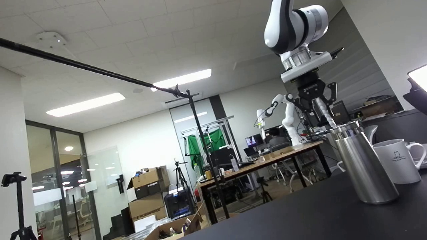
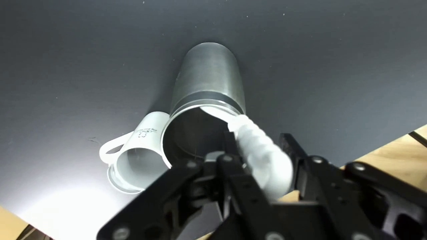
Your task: Stir the contents in the silver flask.
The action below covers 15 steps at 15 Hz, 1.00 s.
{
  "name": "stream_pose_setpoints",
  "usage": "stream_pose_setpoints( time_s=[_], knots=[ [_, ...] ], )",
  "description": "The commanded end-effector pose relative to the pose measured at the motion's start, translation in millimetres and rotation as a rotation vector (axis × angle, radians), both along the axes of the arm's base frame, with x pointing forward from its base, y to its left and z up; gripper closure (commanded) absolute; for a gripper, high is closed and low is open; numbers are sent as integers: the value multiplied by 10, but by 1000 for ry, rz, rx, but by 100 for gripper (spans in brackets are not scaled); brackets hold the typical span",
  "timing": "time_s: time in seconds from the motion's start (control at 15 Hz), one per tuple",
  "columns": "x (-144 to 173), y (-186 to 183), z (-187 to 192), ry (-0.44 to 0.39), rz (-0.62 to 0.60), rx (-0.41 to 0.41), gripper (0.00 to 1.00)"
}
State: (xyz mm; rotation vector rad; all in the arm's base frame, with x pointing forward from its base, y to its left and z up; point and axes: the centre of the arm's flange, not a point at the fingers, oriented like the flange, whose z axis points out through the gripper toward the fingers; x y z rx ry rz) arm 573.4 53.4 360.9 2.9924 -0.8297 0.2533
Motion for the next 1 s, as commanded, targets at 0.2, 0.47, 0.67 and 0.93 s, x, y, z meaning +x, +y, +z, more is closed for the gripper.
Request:
stream_pose_setpoints(
  time_s=[0.2, 0.47, 0.67, 0.93],
  knots=[
    [-167, -227, 231, 10, -78, 61, 98],
    [-238, -405, 561, 10, -112, 93, 96],
    [-287, -493, 859, 45, -105, 142, 96],
    [-334, -670, 1139, 59, -59, 163, 96]
  ],
)
